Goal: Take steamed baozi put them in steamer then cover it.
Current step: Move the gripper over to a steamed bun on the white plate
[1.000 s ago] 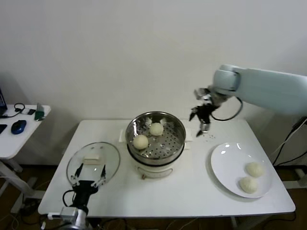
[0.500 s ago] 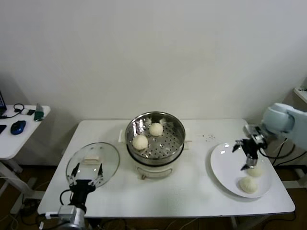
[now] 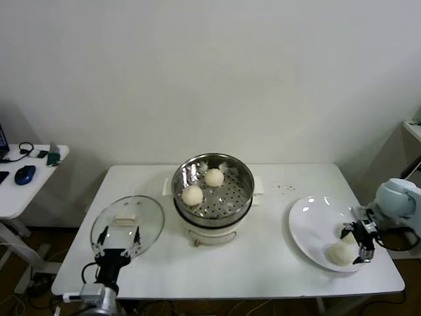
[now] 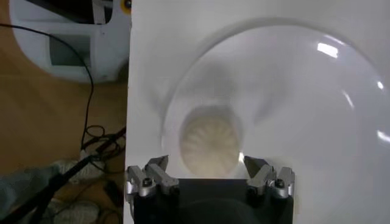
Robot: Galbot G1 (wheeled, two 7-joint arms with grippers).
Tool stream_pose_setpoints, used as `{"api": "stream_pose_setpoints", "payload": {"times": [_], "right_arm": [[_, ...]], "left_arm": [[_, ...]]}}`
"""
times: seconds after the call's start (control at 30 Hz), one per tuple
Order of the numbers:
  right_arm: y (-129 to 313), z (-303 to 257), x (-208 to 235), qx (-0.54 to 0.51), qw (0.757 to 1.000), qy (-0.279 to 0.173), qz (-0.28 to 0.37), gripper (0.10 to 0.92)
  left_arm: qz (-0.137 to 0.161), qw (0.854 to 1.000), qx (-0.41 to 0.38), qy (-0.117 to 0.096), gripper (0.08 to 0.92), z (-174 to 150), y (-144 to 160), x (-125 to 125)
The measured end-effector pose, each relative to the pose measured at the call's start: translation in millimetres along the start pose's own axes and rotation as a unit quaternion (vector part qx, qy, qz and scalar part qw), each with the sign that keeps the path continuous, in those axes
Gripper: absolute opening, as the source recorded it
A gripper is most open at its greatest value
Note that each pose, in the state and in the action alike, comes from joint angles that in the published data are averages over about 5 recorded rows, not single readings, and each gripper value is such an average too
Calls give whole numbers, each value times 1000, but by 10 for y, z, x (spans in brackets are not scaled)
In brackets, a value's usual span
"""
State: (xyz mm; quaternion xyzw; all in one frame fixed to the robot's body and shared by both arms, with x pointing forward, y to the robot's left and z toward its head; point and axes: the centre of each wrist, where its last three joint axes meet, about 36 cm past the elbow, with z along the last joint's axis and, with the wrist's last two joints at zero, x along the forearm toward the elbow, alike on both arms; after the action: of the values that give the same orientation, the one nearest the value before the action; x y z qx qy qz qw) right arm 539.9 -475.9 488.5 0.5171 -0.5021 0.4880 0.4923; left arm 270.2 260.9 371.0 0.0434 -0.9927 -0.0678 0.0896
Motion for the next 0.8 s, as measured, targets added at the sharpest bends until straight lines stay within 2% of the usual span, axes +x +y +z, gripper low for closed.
{"api": "stream_pose_setpoints", "payload": {"times": [0.8], "right_arm": [[-128,-70,-288,6,1000,8,-8,817]], "left_arm": [[-3,1000,-5,5,823,32,4,-28]]}}
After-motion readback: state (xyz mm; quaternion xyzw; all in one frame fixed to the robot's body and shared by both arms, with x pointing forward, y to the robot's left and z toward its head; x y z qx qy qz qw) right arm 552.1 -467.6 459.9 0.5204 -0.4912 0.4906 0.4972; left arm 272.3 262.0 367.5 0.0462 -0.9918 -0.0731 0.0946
